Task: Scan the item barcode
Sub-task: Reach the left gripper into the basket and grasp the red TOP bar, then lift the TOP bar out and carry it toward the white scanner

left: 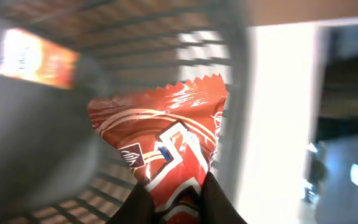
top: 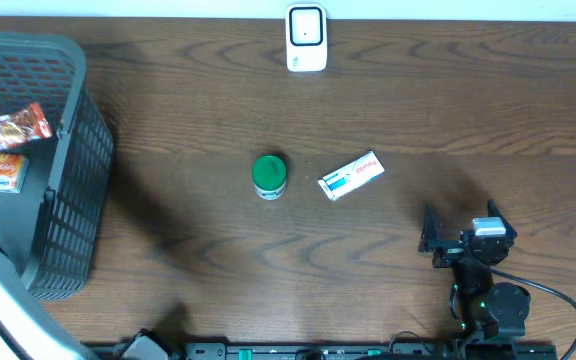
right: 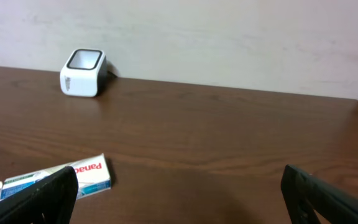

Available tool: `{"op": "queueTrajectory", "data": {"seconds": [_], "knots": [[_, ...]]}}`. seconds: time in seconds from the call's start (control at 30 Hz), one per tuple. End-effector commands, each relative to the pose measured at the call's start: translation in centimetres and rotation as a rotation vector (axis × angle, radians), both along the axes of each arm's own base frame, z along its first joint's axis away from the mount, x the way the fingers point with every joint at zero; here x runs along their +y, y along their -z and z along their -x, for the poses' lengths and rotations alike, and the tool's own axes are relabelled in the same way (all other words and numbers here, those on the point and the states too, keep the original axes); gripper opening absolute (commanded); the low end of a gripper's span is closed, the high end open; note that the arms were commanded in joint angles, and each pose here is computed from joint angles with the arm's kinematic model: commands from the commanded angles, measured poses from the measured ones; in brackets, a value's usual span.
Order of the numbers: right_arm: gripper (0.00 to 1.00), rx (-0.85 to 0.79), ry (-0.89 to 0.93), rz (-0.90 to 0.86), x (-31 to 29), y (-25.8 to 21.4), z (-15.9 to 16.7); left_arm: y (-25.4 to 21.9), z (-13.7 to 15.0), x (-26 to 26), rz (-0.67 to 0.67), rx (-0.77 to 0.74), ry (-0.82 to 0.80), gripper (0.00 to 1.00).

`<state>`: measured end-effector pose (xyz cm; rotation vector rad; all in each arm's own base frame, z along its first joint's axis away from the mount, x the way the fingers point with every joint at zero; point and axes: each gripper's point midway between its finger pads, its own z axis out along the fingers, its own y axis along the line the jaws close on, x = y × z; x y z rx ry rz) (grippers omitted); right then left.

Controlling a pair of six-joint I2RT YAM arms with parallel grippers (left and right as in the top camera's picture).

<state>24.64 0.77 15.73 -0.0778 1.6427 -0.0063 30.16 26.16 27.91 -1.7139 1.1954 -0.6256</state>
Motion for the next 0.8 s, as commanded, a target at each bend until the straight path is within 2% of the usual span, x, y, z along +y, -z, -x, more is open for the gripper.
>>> {"op": "queueTrajectory", "data": {"seconds": [0.0,0.13,0.27,0.47,0.6,0.77], "knots": [[0.99,0.001,-0.005,-0.015,0.2,0.1,0.0,-6.7,2.1,-3.0,-0.137,-0.127,0.021,0.08],[0.99,0.001,-0.005,-0.015,0.2,0.1,0.0,-11.5,4.0,-7.6,-0.277,-0.213,0.094,0.08],[0.99,0.001,-0.005,-0.015,0.2,0.1,0.0,-12.3,2.2,-14.2,-0.293,-0.265,0.382,0.08],[0.99,0.001,-0.005,-0.015,0.2,0.1,0.0,-8.4,-0.6,-23.6,-0.319,-0.167,0.787,0.08],[0.99,0.001,-0.005,-0.015,0.2,0.1,0.0,-4.5,-2.1,-31.8,-0.349,-0.095,1.129,0.08],[0.99,0.001,-0.005,-0.015,0.2,0.1,0.0,0.7,-2.7,-40.4,-0.441,-0.031,1.493,0.08]]}}
